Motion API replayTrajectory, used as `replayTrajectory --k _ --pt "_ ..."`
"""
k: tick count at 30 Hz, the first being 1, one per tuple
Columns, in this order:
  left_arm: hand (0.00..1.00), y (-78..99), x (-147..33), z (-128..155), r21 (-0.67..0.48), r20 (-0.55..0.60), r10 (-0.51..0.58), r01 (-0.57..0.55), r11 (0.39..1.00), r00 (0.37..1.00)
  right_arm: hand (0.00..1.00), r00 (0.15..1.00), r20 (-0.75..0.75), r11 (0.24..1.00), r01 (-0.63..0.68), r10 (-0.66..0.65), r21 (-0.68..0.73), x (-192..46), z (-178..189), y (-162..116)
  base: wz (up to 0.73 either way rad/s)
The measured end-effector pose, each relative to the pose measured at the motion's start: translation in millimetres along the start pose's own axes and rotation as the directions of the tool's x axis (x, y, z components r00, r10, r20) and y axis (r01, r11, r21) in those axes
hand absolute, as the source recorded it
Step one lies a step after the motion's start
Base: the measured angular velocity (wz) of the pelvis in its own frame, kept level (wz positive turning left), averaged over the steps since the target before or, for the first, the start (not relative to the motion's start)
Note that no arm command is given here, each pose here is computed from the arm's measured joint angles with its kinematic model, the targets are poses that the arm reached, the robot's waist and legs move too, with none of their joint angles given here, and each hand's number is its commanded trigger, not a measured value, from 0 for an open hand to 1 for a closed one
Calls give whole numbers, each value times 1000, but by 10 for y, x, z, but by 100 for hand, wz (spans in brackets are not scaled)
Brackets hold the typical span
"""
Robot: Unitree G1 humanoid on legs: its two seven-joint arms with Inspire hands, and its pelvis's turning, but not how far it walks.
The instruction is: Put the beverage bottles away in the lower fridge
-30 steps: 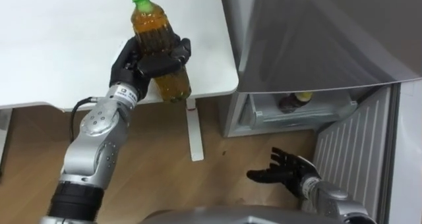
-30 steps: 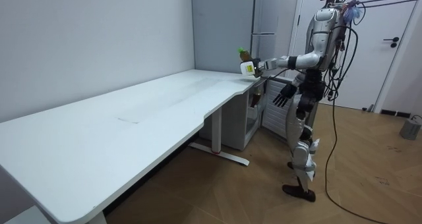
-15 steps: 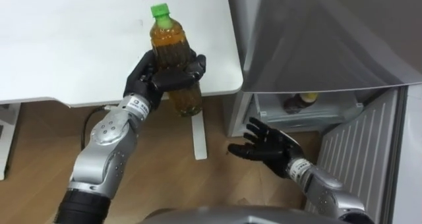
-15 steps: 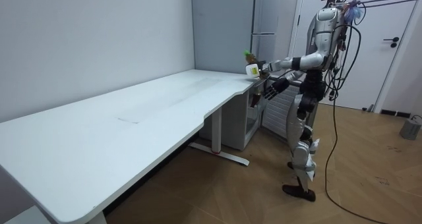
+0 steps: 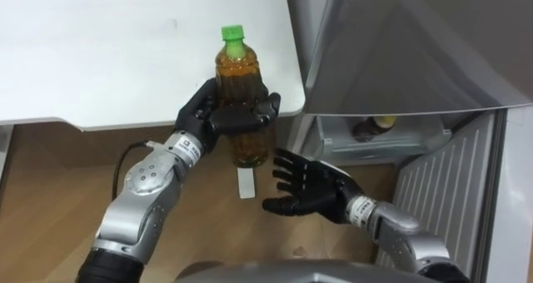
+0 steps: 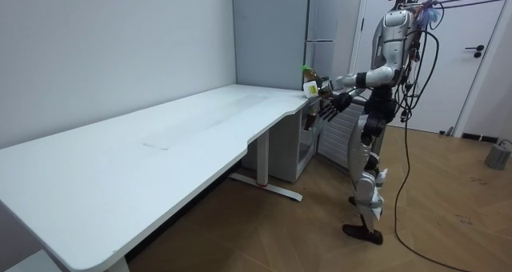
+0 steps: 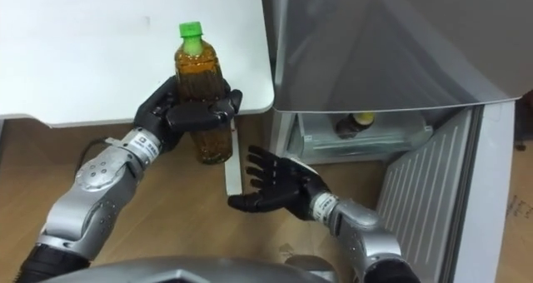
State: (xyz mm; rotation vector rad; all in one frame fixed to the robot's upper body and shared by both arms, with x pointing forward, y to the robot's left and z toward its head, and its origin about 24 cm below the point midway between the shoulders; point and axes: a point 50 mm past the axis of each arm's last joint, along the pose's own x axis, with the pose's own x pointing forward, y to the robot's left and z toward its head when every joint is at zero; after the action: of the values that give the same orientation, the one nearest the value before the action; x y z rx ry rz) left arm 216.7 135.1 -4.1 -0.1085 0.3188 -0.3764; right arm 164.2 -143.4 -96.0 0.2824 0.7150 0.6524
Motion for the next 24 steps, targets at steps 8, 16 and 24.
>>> replayTrajectory --k 8,16,24 --pt "100 -149 13 -56 25 -31 -94 95 995 995 0 984 58 982 -160 167 -104 56 252 203 1" --pt "100 -257 14 -86 38 -46 -176 178 983 983 0 967 -2 958 -254 256 -131 24 196 241 0" --pt "100 -344 13 -120 89 -74 -240 247 965 968 0 959 -28 949 -282 281 -143 4 180 249 0"
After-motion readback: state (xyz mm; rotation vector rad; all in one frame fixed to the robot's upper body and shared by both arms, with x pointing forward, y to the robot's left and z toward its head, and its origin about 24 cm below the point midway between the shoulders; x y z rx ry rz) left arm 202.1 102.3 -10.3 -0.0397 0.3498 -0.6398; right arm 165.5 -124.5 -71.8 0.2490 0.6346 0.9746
